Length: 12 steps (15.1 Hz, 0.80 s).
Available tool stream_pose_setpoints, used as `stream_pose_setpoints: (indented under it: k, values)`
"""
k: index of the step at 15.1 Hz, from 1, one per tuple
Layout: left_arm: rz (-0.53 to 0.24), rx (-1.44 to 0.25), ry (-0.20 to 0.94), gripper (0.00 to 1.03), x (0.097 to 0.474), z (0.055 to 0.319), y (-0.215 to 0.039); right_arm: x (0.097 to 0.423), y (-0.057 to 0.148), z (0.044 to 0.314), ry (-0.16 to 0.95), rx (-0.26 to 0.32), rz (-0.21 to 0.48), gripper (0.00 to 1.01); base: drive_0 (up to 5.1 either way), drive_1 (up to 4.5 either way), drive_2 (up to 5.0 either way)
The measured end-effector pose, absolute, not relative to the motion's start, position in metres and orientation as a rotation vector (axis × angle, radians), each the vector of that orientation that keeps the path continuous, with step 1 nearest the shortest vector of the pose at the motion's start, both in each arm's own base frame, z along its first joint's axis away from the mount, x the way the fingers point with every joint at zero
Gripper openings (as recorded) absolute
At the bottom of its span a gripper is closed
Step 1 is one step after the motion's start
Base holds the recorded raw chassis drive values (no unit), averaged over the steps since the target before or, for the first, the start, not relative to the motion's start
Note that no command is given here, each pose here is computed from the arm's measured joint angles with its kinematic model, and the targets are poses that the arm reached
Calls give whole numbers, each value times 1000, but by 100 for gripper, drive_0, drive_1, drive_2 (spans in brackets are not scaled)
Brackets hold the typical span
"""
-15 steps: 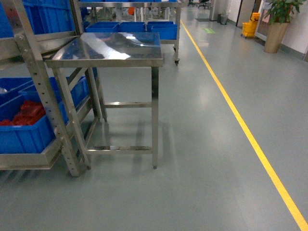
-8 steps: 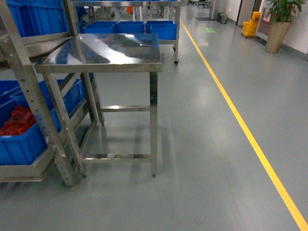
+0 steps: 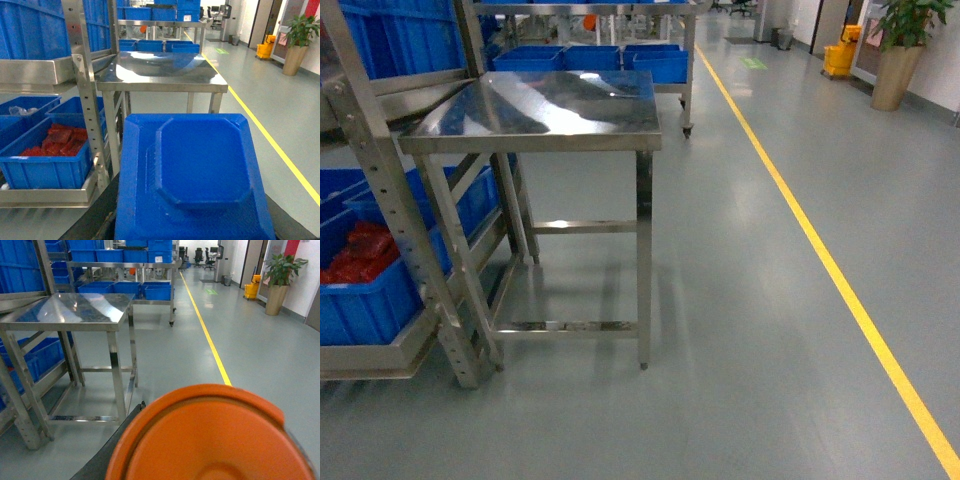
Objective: Sort blue parts and orange caps into right shelf containers
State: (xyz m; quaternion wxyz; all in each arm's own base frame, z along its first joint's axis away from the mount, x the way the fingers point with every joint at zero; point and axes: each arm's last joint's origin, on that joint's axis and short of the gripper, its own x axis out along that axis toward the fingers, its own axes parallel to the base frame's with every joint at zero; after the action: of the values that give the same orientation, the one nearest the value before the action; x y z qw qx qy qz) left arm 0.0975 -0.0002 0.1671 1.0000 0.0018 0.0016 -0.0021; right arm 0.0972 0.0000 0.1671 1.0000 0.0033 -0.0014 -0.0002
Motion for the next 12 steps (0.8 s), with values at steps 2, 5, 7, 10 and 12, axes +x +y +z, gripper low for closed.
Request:
stream_pose_setpoints:
  k: [2,5,7,10,12]
  values:
    - [-3,4,2,43,97,167,0,97,0,167,-2,7,0,44,-247,338,-95]
    - [-1,4,2,43,97,167,0,97,0,167,-6,7,0,44,-486,250,250]
    - [-1,4,5,43,97,167,0,97,0,167,-1,7,0,44,-486,250,250]
    - [-1,4,1,43,97,167,0,97,0,167,-3,7,0,44,-486,250,250]
    - [-2,4,2,43,97,167,0,97,0,167,-2,7,0,44,-486,250,250]
